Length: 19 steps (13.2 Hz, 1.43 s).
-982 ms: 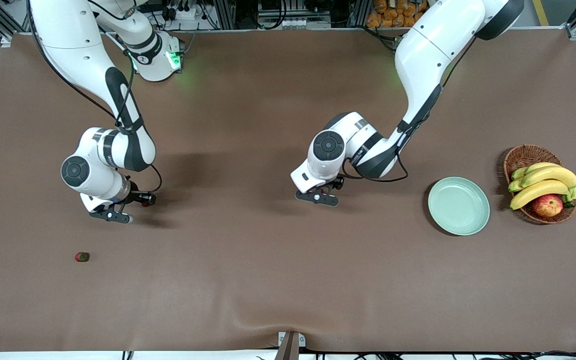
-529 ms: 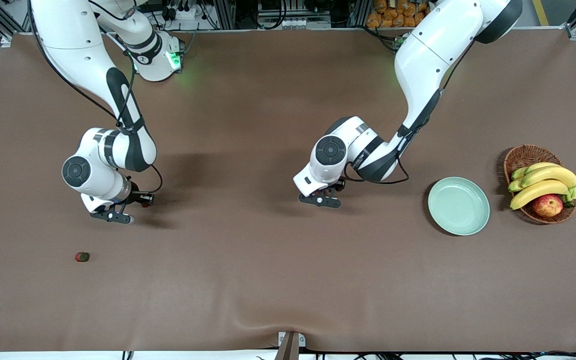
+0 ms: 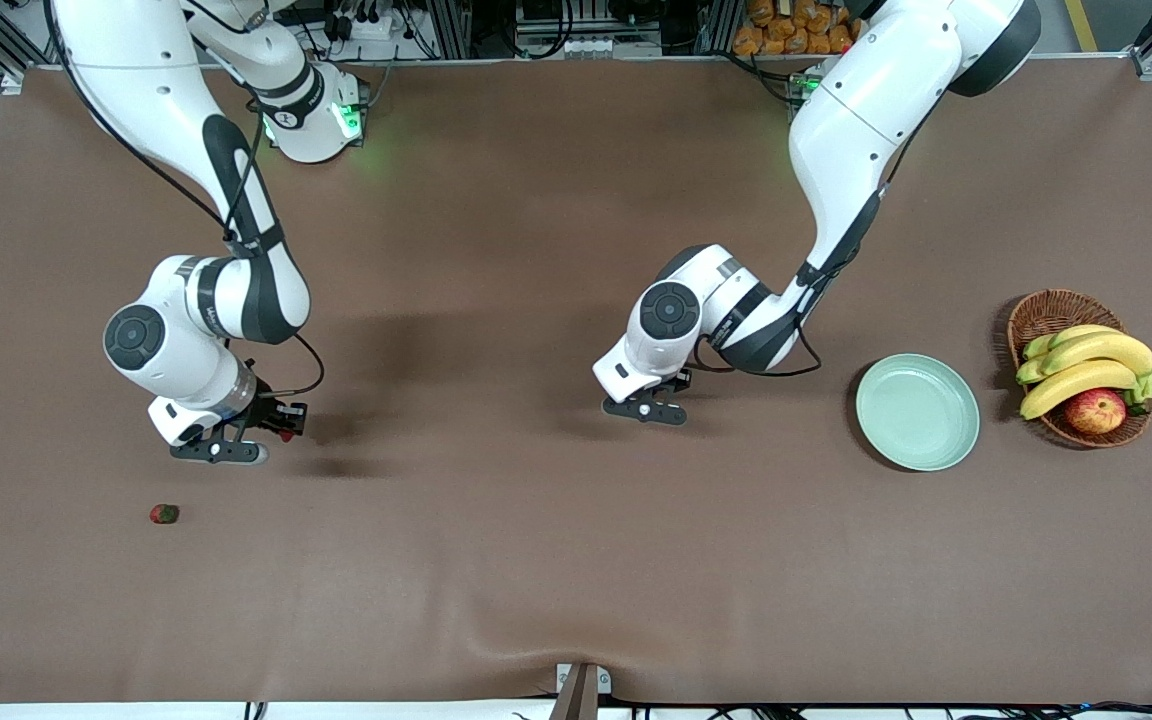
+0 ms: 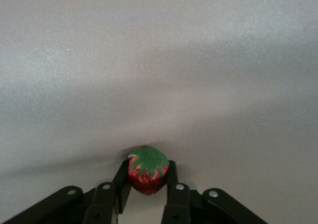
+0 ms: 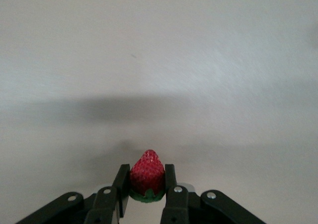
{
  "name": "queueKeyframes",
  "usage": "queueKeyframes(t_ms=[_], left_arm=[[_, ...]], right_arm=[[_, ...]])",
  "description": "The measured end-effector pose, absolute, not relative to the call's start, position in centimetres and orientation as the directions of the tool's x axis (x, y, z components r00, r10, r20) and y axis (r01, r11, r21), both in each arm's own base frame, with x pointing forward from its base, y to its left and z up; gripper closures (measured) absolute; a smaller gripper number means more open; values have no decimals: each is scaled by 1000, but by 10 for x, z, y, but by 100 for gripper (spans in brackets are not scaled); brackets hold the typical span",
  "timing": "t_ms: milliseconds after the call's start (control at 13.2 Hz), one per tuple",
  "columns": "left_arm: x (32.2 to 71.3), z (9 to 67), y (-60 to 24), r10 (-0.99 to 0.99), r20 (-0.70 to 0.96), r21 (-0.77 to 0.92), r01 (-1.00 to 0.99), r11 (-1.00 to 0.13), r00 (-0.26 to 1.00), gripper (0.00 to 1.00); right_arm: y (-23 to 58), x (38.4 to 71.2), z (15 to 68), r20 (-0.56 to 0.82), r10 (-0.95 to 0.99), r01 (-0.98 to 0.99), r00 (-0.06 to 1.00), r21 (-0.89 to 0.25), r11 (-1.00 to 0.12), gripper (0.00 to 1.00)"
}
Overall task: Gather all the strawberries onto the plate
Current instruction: 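Close the left gripper on the middle strawberry while the right gripper grasps another, then put the left gripper's strawberry on the plate while the right gripper moves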
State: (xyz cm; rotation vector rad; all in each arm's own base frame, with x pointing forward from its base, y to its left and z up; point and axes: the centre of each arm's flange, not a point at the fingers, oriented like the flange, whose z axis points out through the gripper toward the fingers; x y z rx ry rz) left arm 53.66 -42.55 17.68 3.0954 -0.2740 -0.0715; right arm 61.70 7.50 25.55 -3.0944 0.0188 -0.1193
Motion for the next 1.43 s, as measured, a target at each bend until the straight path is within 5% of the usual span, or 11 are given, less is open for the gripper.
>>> queueKeyframes(t_ms=[302, 831, 1435], left_arm=[[544, 187, -421, -166, -40, 30, -165, -986, 985, 68], [600, 326, -291, -133, -116, -134, -148, -980, 984, 68], [644, 303, -41, -166, -232, -79, -189, -979, 958, 68]], right_arm=[[148, 613, 270, 105, 108, 118, 989, -96, -988, 68], [295, 606, 284, 202, 201, 244, 958, -219, -945, 68], [444, 611, 261, 294, 136, 226, 946, -297, -928, 68]])
